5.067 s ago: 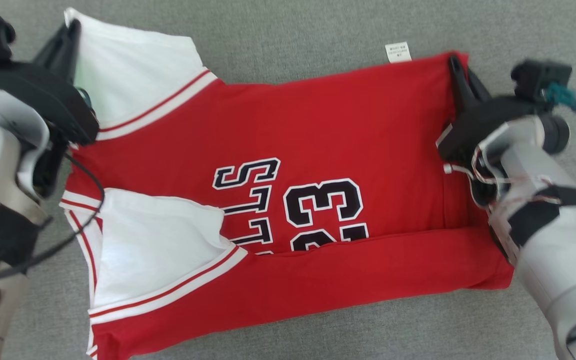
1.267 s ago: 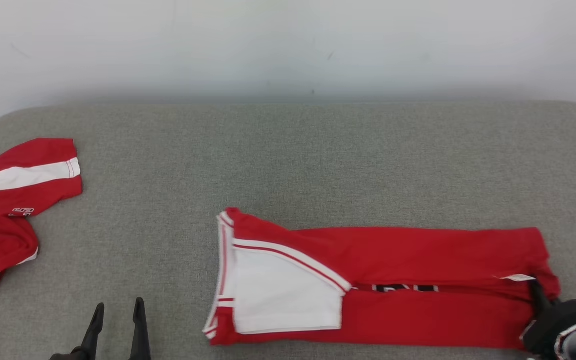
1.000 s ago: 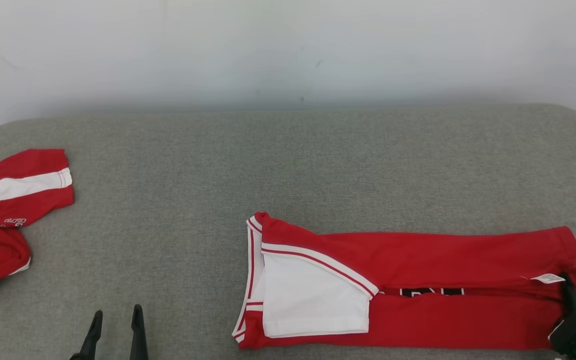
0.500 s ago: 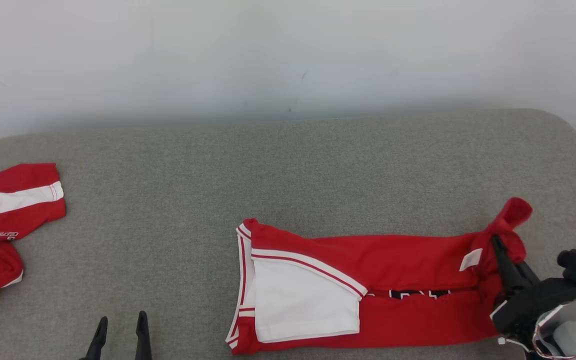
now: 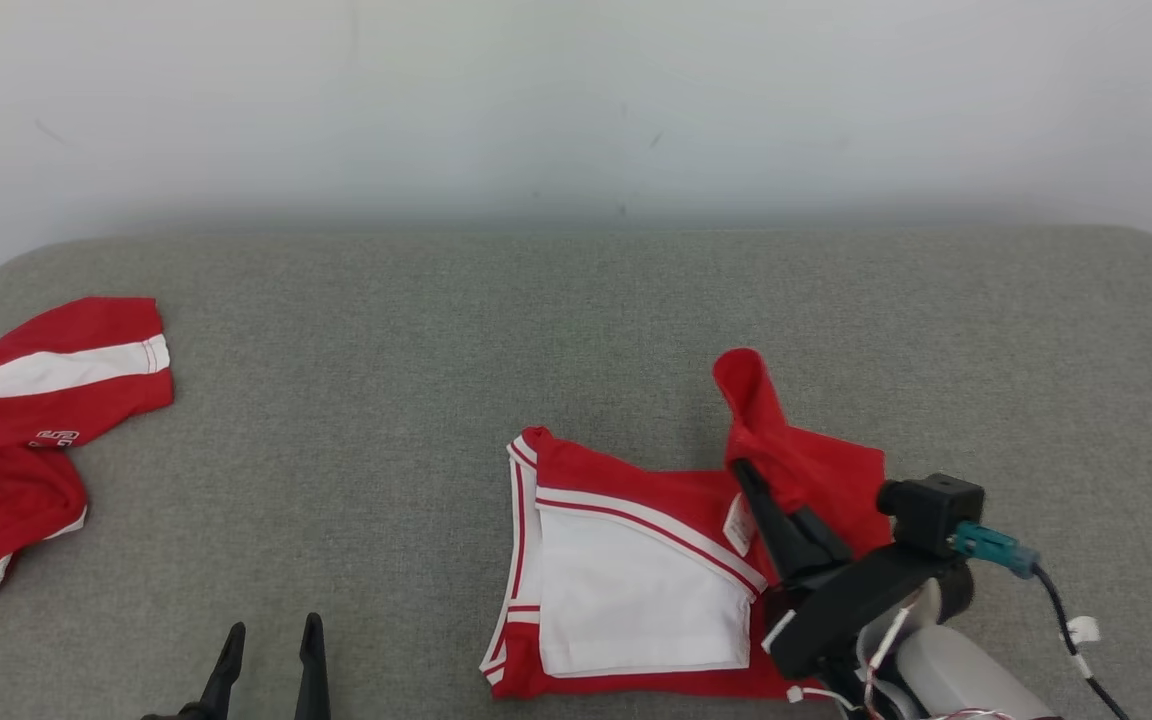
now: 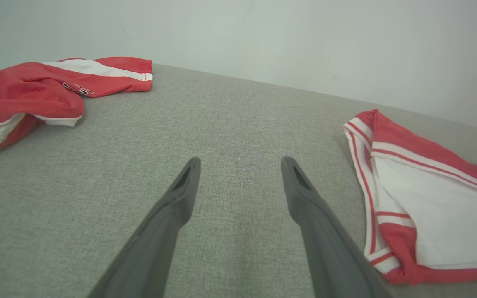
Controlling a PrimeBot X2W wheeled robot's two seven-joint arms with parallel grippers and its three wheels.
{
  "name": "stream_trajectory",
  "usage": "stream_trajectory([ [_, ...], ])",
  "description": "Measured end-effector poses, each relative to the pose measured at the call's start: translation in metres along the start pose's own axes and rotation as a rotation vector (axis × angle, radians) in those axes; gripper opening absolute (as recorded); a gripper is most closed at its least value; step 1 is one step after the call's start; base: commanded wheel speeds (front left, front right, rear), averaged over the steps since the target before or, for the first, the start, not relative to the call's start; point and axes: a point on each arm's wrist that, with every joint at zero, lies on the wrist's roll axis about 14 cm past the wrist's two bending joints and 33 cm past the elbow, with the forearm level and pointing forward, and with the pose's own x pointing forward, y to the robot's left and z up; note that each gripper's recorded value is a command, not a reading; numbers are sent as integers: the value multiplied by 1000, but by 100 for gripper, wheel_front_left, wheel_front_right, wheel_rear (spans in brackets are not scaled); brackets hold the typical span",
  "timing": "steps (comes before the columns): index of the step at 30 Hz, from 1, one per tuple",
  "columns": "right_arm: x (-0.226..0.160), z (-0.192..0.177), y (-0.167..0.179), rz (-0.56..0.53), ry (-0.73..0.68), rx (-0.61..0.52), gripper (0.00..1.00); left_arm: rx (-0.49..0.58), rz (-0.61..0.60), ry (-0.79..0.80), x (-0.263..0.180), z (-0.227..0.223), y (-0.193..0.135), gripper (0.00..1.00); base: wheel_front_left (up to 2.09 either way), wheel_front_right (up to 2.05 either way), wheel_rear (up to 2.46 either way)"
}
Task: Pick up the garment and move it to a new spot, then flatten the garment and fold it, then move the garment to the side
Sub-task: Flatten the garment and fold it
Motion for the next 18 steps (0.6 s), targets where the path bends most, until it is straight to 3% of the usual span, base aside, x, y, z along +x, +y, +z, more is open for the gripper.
stream_trajectory([
  [9, 32, -34, 69, 162, 90, -1, 0, -12, 25, 1, -1, 0, 5, 100, 0, 0, 0],
  [18, 40, -77, 85, 190, 227, -32, 0, -25, 63, 5, -5, -2, 14, 100, 0, 0, 0],
])
